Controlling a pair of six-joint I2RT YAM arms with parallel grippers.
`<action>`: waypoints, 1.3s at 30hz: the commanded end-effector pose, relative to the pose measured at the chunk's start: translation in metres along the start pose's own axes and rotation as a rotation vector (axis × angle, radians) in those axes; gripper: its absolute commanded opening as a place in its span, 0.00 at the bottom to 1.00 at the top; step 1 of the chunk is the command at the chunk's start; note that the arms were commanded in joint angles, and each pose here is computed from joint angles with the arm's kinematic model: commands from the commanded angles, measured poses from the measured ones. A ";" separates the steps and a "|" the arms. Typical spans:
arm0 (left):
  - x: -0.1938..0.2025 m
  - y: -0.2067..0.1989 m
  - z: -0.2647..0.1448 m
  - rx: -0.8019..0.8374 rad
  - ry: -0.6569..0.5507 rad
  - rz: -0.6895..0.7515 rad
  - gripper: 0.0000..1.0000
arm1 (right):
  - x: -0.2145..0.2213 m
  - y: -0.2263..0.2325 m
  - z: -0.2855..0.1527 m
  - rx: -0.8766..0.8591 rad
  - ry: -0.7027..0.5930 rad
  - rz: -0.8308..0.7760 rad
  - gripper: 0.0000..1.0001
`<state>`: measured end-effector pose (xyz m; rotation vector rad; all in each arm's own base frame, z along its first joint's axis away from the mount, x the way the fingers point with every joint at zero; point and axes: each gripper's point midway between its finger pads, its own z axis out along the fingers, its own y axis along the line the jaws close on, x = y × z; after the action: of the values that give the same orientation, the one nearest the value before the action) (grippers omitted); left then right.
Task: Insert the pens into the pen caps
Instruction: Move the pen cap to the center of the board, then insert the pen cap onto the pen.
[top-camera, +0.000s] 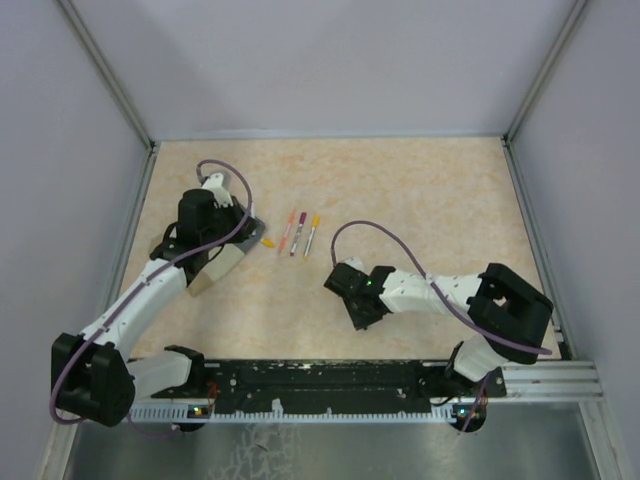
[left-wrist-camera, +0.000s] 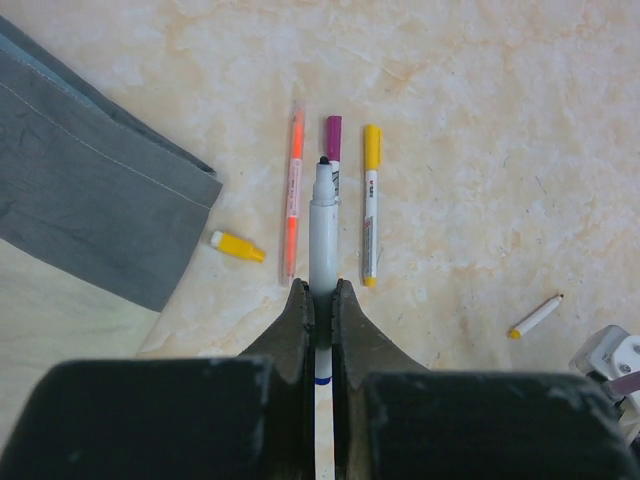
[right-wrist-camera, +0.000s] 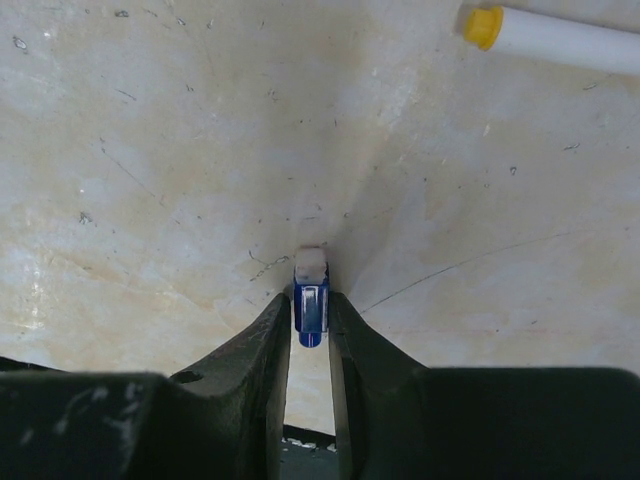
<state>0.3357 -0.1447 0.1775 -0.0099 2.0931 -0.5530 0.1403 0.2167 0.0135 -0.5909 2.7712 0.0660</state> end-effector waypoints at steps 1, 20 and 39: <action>-0.014 -0.004 -0.005 0.019 -0.054 0.007 0.00 | 0.006 -0.002 0.009 0.021 0.041 -0.015 0.24; -0.015 -0.009 -0.008 0.051 -0.064 0.002 0.00 | -0.010 -0.011 0.011 0.062 0.013 -0.013 0.11; 0.013 -0.132 -0.033 0.538 -0.039 0.208 0.00 | -0.182 -0.014 -0.169 -0.301 -0.946 0.346 0.00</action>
<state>0.2911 -0.2256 0.2026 0.3579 1.9923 -0.8457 0.2303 0.2446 0.1566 -0.2220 2.1879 0.5018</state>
